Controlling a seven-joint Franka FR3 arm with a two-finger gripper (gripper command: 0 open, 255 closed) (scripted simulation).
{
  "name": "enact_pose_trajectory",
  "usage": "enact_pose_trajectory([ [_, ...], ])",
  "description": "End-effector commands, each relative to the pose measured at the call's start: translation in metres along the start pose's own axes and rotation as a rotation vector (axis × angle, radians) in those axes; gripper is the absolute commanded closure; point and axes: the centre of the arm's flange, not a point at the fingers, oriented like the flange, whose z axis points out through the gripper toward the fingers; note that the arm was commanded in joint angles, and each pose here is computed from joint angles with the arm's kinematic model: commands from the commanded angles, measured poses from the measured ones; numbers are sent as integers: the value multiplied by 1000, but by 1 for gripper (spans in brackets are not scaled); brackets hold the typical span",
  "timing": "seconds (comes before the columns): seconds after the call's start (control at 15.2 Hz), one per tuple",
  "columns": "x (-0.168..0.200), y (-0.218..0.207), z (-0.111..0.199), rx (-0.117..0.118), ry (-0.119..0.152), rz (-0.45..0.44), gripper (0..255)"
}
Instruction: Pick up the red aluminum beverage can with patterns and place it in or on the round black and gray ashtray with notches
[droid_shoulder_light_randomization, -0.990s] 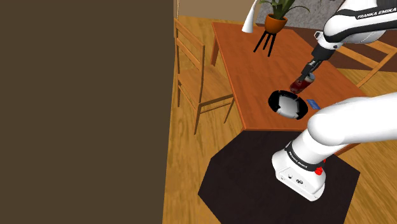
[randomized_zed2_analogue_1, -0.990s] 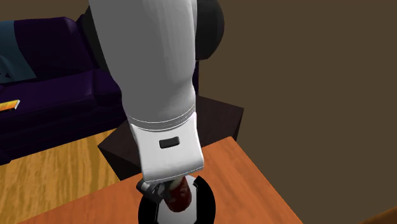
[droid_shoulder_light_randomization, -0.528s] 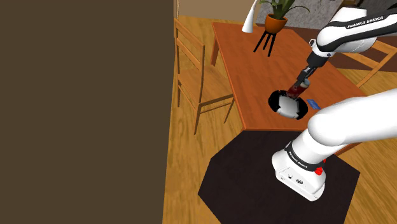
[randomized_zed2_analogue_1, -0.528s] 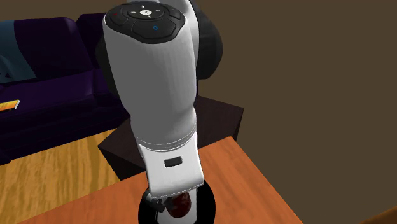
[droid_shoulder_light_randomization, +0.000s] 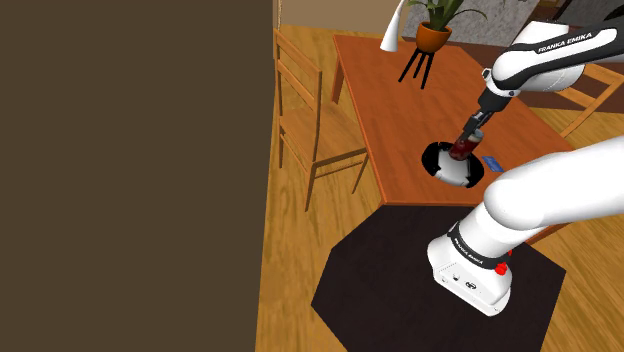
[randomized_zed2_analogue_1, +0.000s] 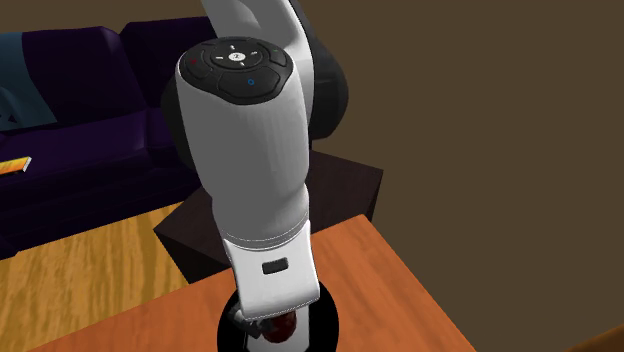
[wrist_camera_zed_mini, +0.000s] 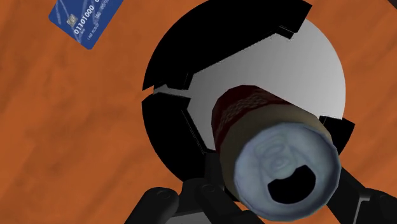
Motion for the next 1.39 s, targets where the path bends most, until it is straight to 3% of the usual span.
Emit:
enact_pose_trajectory([
  [0.0, 0, 0, 0, 0, 0, 0, 255],
  [0.13, 0, 0, 0, 0, 0, 0, 255],
  [0.2, 0, 0, 0, 0, 0, 0, 0],
  [0.53, 0, 0, 0, 0, 0, 0, 0],
  [0.79, 0, 0, -50, 0, 0, 0, 0],
  [1.32, 0, 0, -50, 0, 0, 0, 0],
])
